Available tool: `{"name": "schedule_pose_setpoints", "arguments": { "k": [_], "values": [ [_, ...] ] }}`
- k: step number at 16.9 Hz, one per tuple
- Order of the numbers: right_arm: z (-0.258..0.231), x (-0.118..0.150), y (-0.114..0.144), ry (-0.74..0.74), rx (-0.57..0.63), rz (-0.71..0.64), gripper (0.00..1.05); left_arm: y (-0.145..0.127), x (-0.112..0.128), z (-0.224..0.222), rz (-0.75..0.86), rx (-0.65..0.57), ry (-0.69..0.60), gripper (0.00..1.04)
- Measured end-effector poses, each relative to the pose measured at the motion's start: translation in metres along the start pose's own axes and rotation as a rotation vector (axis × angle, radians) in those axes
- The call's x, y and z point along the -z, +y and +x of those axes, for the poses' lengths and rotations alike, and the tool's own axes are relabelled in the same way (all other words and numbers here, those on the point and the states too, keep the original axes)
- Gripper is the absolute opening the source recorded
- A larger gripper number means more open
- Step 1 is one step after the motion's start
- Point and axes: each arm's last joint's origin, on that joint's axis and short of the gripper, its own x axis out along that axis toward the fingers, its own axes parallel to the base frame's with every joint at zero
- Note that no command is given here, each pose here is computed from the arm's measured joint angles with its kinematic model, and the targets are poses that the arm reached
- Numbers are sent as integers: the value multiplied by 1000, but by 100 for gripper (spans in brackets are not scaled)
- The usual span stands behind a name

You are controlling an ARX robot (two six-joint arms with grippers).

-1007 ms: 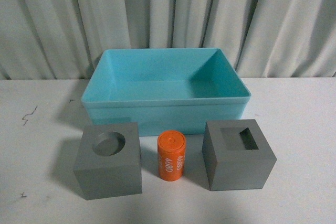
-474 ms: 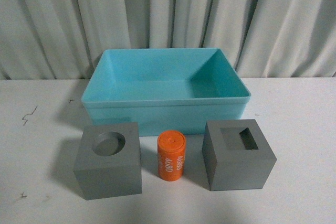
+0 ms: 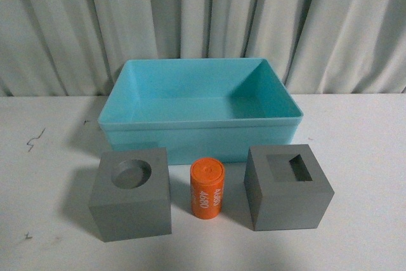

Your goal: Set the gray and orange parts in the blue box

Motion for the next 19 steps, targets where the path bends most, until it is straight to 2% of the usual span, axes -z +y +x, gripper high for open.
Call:
{"name": "schedule_pose_setpoints", "arguments": {
  "k": [5, 6, 7, 8, 10, 11, 13, 14, 16, 19],
  "values": [
    [0, 0, 0, 0, 0, 0, 98, 0, 0, 0, 0, 0, 0, 98],
    [-1, 2, 0, 136, 60, 42, 98, 0, 0, 0, 0, 0, 0, 98],
    [6, -1, -3, 434, 240, 122, 98, 0, 0, 0, 0, -2, 0, 98],
    [18, -10, -17, 470, 386, 220, 98, 0, 0, 0, 0, -2, 0, 98],
    [35, -28, -33, 396, 414, 271, 98, 0, 0, 0, 0, 0, 0, 98],
    [56, -47, -43, 338, 361, 257, 98, 0, 0, 0, 0, 0, 0, 98],
    [91, -59, -39, 321, 165, 190, 98, 0, 0, 0, 0, 0, 0, 98],
    [105, -54, -33, 333, 89, 152, 98, 0, 0, 0, 0, 0, 0, 98],
    [142, -29, -14, 418, -41, 107, 98, 0, 0, 0, 0, 0, 0, 98],
    [186, 2, 14, 528, -156, 143, 98, 0, 0, 0, 0, 0, 0, 98]
  ]
}}
